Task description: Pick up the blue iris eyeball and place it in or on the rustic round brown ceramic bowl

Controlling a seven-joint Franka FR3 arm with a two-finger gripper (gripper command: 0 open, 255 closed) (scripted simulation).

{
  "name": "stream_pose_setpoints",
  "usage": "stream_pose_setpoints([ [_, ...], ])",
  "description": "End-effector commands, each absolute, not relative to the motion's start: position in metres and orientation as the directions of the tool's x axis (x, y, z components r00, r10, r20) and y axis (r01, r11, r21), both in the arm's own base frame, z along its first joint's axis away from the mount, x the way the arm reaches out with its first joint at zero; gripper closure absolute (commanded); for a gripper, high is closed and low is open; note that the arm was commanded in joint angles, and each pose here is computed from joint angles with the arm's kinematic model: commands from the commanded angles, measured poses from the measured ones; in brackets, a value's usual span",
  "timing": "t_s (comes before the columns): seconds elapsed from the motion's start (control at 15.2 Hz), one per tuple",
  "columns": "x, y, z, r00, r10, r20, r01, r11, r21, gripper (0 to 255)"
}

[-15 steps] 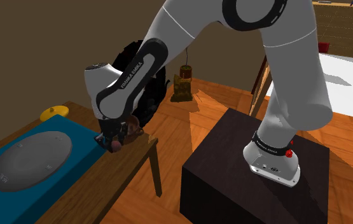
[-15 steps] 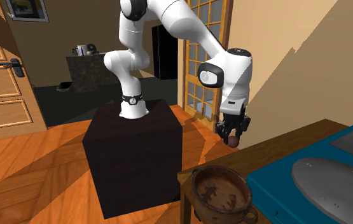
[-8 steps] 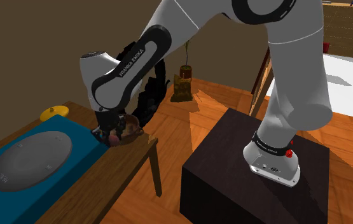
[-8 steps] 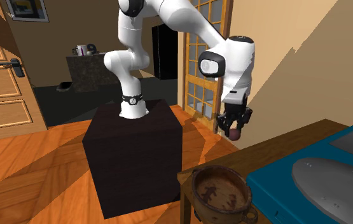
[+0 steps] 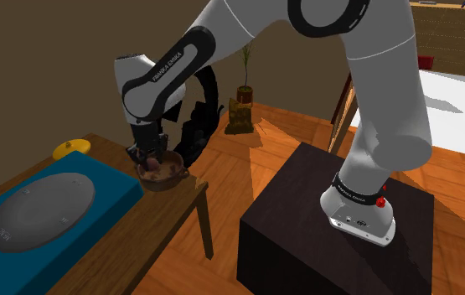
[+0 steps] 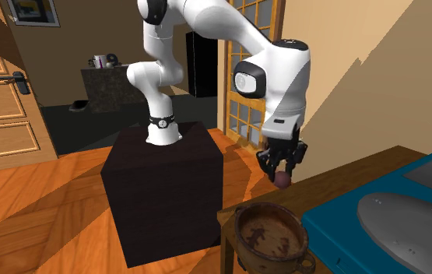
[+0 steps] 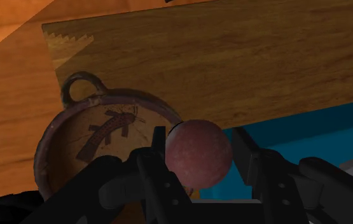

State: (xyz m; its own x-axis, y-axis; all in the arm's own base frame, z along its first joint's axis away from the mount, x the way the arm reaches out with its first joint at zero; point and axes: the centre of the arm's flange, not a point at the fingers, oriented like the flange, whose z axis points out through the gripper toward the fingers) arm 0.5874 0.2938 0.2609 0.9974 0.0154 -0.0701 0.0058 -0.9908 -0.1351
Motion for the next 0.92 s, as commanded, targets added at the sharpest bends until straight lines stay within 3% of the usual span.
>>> stream_pose_setpoints([
  [0.0, 0.606, 0.275, 0.264, 0.997, 0.016, -0.07, 0.007, -0.991, -0.135, 255],
  [0.33, 0.652, 0.233, 0.267, 0.997, 0.016, -0.07, 0.007, -0.991, -0.135, 255],
  [0.86, 0.652, 0.233, 0.224, 0.997, 0.017, -0.07, 0.007, -0.991, -0.135, 255],
])
